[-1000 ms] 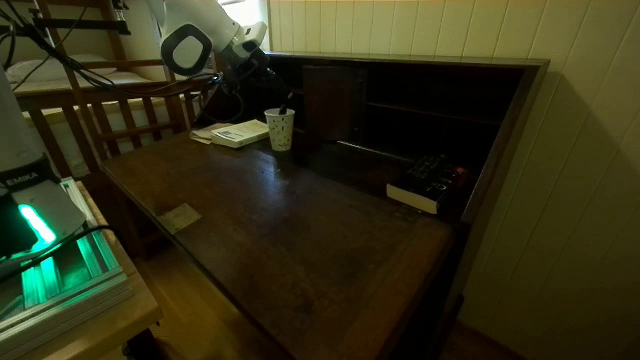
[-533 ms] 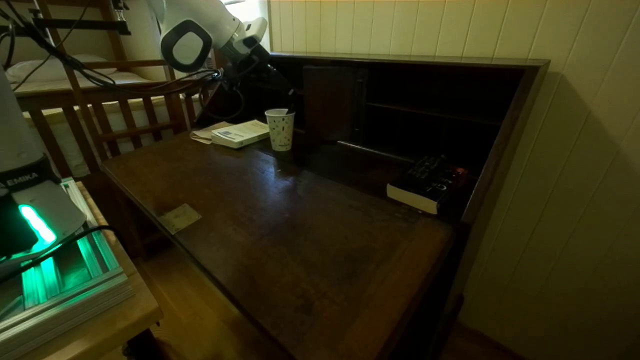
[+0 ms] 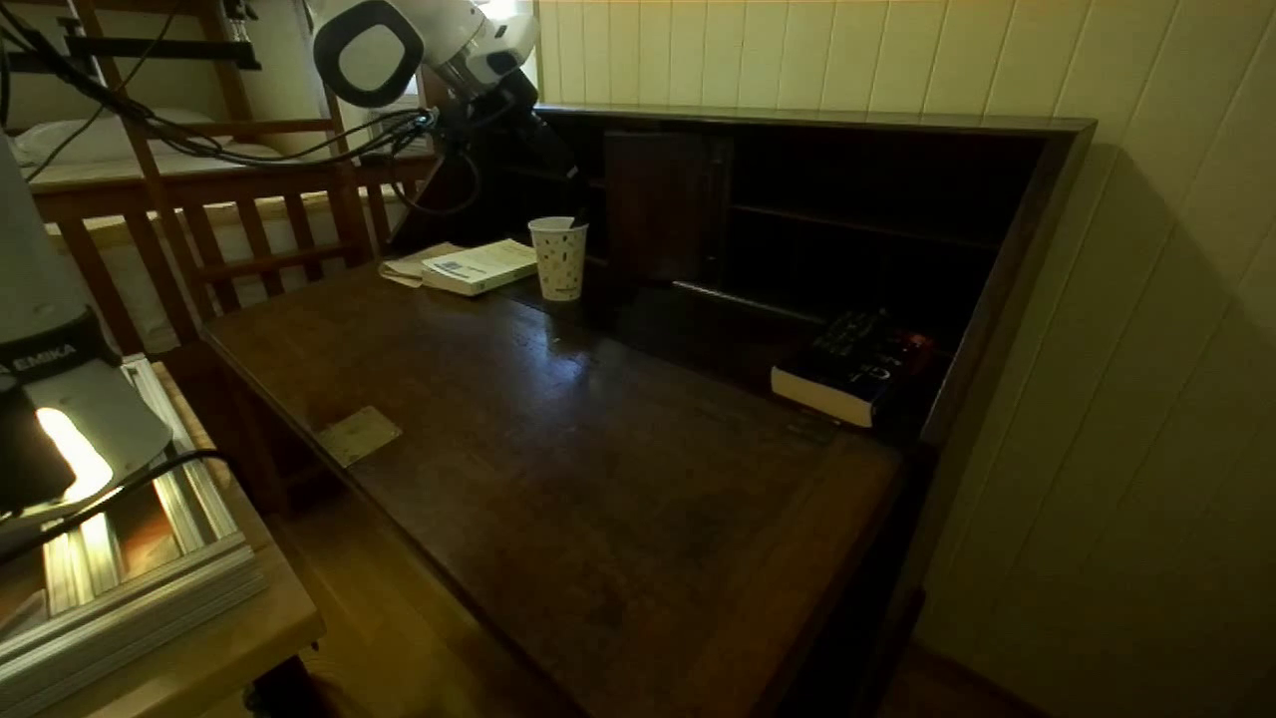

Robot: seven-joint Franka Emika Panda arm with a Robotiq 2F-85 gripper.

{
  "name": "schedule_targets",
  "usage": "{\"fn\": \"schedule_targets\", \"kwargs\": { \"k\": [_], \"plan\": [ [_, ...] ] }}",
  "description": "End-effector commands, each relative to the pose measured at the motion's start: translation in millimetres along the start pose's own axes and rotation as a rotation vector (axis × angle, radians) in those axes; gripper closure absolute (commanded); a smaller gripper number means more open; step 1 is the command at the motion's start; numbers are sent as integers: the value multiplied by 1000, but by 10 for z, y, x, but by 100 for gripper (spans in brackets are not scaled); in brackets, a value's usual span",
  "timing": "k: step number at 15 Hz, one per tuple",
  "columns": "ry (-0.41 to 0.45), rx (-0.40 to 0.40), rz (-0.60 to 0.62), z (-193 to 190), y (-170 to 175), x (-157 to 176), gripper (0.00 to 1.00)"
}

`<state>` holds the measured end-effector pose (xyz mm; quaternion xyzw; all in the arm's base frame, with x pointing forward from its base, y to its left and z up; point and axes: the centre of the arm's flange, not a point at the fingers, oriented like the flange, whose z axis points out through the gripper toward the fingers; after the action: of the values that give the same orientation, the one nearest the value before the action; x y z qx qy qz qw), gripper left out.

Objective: Move the cup, then pick up the marker and put it in the cup

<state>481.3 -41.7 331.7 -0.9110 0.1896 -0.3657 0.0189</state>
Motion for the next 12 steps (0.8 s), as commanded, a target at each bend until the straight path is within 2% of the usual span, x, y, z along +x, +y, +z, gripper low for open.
{"fn": "schedule_targets", "kwargs": {
  "k": [1,12],
  "plan": [
    [-75,20,-3,-200,36,140,0],
    [-253,36,-27,-301,154,264,0]
  ]
}}
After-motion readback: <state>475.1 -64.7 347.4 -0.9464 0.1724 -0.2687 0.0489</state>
